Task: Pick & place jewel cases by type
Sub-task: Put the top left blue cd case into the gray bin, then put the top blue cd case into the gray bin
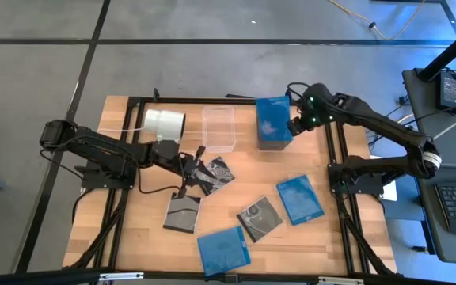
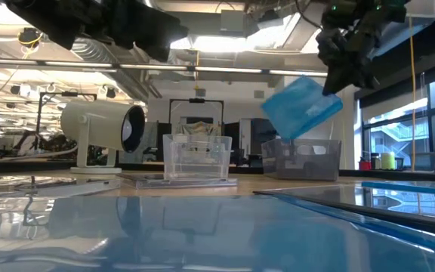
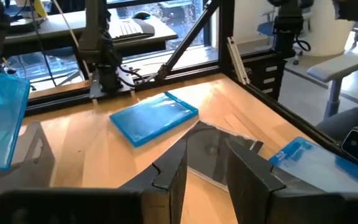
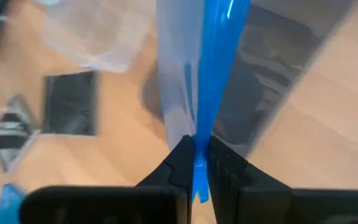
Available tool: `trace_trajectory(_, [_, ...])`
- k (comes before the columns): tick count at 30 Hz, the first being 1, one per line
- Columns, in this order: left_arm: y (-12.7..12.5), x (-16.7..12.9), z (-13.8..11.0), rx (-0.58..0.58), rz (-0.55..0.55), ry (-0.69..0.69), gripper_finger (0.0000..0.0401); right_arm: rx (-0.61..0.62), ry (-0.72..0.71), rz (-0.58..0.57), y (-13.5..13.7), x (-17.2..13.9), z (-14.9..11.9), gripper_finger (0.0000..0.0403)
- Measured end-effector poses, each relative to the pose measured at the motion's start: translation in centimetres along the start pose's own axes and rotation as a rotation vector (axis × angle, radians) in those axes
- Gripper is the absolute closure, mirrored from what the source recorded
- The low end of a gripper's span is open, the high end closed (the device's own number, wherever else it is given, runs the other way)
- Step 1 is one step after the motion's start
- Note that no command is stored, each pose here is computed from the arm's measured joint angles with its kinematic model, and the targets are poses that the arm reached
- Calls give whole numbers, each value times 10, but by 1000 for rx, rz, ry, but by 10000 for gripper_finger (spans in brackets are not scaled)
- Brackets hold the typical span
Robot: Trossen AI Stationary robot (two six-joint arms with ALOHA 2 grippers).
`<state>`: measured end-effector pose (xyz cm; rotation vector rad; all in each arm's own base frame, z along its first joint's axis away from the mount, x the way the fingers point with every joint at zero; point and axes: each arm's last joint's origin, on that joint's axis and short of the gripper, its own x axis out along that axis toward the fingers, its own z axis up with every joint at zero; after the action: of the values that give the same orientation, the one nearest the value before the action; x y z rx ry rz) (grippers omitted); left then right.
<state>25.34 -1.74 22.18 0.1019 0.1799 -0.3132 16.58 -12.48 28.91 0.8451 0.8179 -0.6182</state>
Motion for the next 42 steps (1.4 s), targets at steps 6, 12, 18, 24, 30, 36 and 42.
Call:
trace_trajectory(6, [0,0,0,19,-2,1,301,57,54,-49,-12,16,9,367])
trace_trajectory(12, [0,0,0,17,-2,4,301,91,169,-46,-18,45,15,366])
trace_trajectory(18, [0,0,0,17,-2,5,301,89,226,-67,-23,62,17,343])
trace_trajectory(24, [0,0,0,17,-2,5,302,84,224,-123,-26,67,18,317])
trace_trajectory(30, [0,0,0,17,-2,5,300,73,204,-180,-27,67,19,277])
trace_trajectory(36, [0,0,0,17,-2,5,302,63,172,-208,-27,62,19,255])
trace_trajectory(42, [0,0,0,17,-2,4,300,-56,76,-175,-16,27,23,254])
